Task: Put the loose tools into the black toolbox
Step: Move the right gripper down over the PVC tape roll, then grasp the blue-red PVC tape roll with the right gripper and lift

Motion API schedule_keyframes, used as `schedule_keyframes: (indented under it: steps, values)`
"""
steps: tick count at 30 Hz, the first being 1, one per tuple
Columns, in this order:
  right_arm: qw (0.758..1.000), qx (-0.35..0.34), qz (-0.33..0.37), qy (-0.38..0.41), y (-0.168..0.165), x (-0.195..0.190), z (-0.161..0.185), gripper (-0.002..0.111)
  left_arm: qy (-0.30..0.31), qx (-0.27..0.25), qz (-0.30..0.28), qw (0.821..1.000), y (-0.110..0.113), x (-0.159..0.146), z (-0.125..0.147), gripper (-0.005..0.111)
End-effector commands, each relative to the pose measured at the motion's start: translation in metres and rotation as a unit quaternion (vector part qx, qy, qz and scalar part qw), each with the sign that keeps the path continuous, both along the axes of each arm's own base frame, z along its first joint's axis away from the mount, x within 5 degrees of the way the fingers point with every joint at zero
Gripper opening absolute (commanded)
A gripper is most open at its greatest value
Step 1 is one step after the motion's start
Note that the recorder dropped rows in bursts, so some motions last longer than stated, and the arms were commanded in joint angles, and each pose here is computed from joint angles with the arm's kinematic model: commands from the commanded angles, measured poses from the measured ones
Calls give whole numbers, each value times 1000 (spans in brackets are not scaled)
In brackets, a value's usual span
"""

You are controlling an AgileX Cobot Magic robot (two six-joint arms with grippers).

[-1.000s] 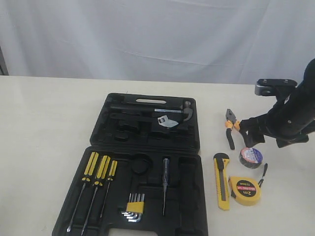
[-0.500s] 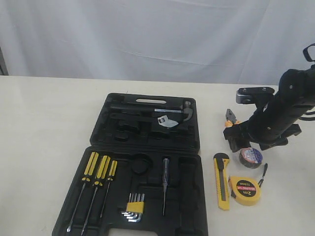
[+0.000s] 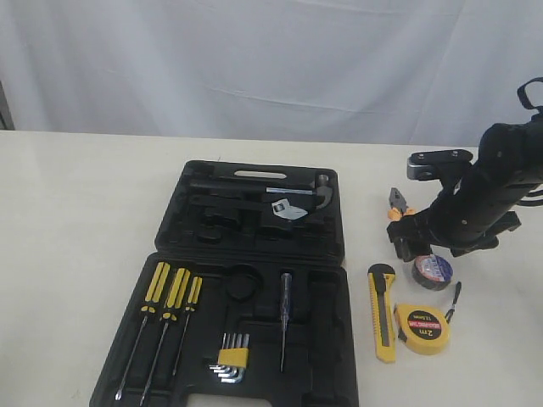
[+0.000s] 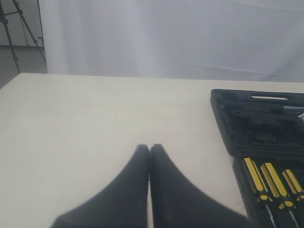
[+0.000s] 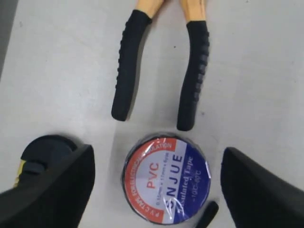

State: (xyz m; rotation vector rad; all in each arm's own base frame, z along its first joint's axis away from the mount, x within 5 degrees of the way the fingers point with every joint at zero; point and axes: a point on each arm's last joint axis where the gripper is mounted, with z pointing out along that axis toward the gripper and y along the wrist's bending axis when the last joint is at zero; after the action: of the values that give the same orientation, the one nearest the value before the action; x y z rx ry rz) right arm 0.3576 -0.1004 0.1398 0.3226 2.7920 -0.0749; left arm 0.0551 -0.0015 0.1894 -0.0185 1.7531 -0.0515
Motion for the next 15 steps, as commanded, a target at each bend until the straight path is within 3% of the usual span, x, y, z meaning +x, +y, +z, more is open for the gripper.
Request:
schedule_keyframes:
  steps: [1, 15]
  values:
    - [1000, -7, 2, -4, -2, 1, 1, 70, -1, -1, -1, 1000, 0, 0, 0, 0]
    - [1000, -3, 7, 28, -3, 2, -29, 70, -1, -1, -1, 1000, 0, 0, 0, 0]
